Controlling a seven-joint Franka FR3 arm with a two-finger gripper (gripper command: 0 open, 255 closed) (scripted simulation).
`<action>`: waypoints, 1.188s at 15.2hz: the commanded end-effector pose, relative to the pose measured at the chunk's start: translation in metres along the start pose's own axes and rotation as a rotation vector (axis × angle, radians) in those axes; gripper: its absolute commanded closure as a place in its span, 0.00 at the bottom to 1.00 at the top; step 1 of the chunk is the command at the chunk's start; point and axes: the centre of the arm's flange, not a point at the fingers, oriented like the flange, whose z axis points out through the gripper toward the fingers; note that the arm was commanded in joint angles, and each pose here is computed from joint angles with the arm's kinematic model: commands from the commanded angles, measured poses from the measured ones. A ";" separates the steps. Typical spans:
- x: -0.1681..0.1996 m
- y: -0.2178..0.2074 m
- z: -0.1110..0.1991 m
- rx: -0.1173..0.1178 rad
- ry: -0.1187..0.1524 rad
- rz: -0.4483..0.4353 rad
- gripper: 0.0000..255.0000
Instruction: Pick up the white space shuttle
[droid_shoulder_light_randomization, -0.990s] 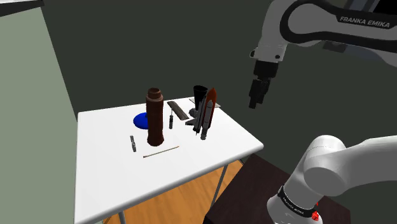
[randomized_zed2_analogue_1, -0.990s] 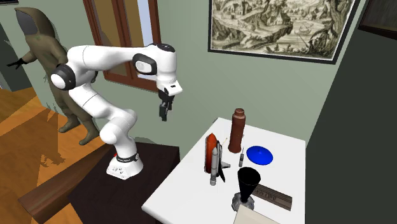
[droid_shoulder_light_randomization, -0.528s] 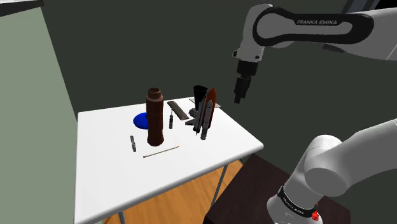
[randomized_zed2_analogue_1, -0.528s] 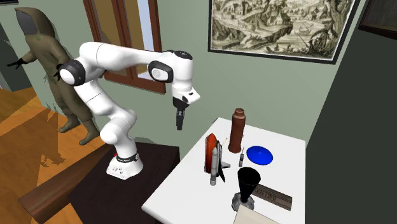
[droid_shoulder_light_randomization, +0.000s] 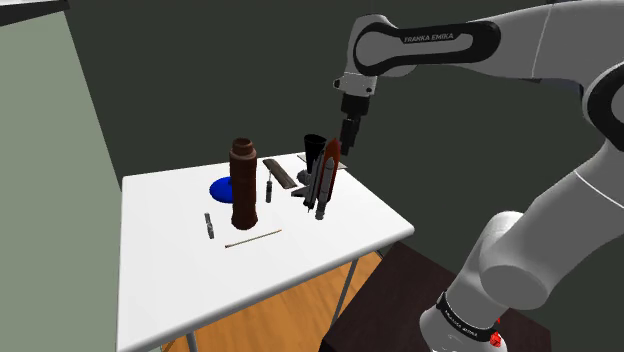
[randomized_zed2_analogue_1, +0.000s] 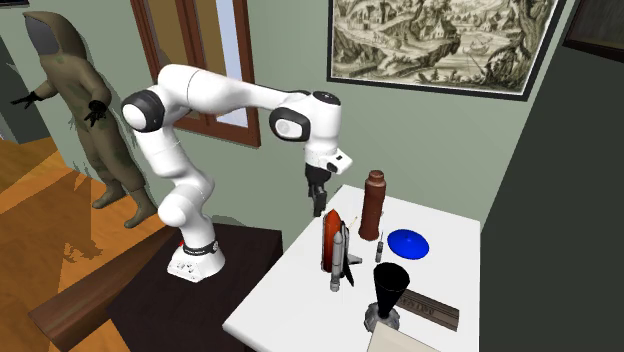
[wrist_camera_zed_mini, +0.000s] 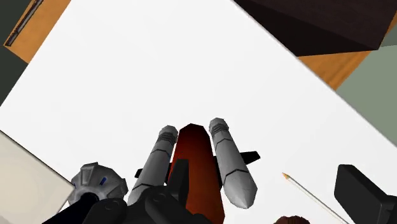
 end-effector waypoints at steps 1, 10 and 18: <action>0.023 0.012 0.004 -0.010 0.002 -0.045 0.00; 0.090 0.035 0.027 -0.033 0.009 -0.160 0.00; 0.092 0.037 0.051 -0.033 0.009 -0.161 1.00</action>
